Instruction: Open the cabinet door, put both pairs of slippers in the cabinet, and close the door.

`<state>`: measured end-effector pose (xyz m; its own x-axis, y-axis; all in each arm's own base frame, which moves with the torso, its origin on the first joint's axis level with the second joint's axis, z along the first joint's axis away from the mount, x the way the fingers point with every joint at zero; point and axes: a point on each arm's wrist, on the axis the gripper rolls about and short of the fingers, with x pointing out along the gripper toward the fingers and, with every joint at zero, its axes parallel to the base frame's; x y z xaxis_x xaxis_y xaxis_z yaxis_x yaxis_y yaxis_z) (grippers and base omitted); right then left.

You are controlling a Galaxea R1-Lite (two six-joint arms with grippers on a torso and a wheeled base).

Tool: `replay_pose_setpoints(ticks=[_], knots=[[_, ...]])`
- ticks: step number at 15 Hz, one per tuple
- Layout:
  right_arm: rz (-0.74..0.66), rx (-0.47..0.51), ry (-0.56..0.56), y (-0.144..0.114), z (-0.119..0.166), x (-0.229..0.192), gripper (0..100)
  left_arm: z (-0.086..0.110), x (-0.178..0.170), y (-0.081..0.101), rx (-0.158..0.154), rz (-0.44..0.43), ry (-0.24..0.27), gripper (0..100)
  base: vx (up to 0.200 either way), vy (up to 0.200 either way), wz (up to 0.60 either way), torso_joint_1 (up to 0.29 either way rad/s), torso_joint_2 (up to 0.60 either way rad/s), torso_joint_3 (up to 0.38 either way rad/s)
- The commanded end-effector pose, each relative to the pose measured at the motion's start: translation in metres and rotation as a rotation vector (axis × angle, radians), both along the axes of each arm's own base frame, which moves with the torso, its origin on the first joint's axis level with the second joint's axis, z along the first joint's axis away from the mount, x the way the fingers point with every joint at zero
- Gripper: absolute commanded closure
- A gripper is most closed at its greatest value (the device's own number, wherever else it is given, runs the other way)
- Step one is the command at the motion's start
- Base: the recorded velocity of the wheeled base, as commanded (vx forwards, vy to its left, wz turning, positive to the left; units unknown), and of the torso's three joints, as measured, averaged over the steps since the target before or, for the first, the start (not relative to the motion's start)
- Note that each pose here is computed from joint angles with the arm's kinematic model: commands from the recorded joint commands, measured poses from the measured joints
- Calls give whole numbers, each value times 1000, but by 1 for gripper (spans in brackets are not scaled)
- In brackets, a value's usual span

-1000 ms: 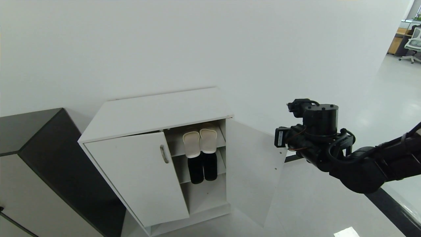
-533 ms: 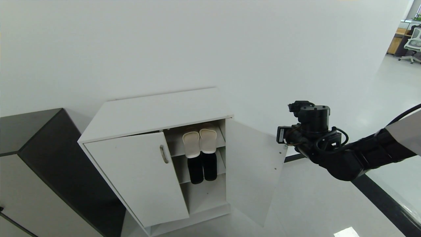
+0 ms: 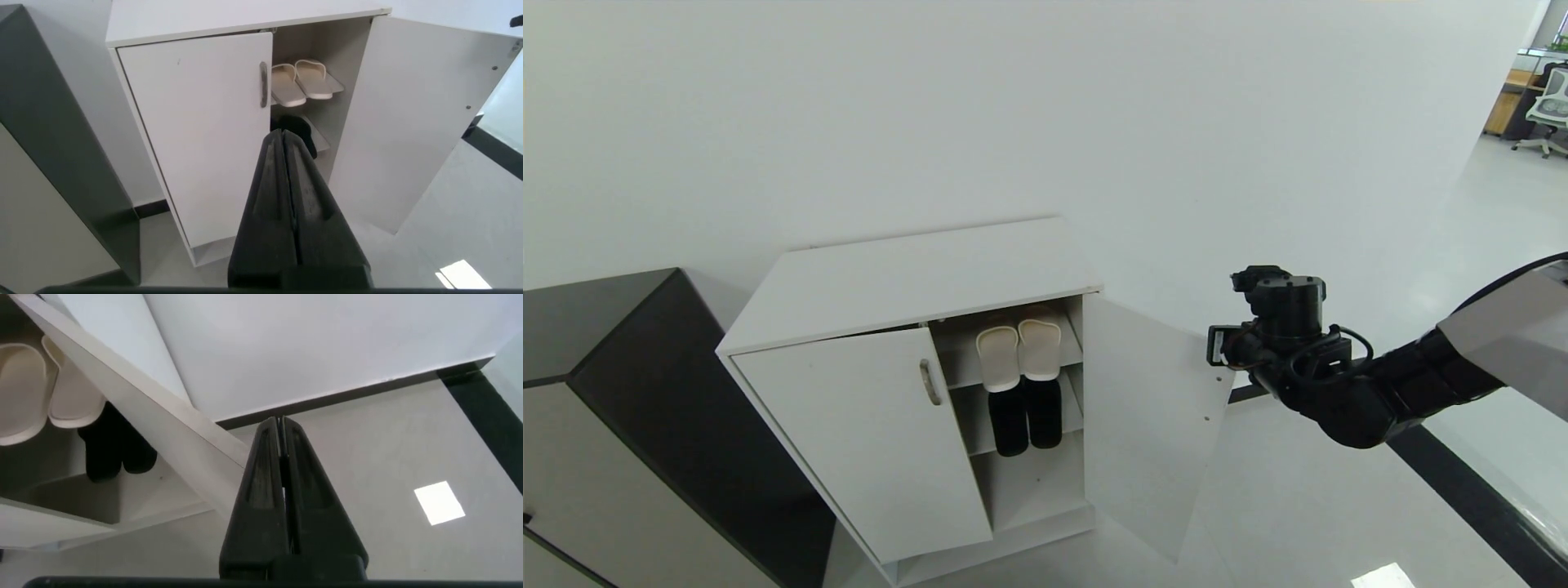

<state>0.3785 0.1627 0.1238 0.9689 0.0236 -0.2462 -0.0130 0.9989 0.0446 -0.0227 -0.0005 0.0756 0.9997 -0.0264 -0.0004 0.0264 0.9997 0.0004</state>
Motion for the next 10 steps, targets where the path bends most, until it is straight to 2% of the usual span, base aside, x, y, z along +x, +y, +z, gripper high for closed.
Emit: replay_pose_setpoints(ticks=[1, 10], knots=[[-2, -5, 10, 0, -5, 2, 100, 0, 0, 0, 0, 0, 0, 100, 0, 0, 0, 0, 0, 0], [0, -13, 24, 1, -10, 1, 100, 0, 0, 0, 0, 0, 0, 100, 0, 0, 0, 0, 0, 0]])
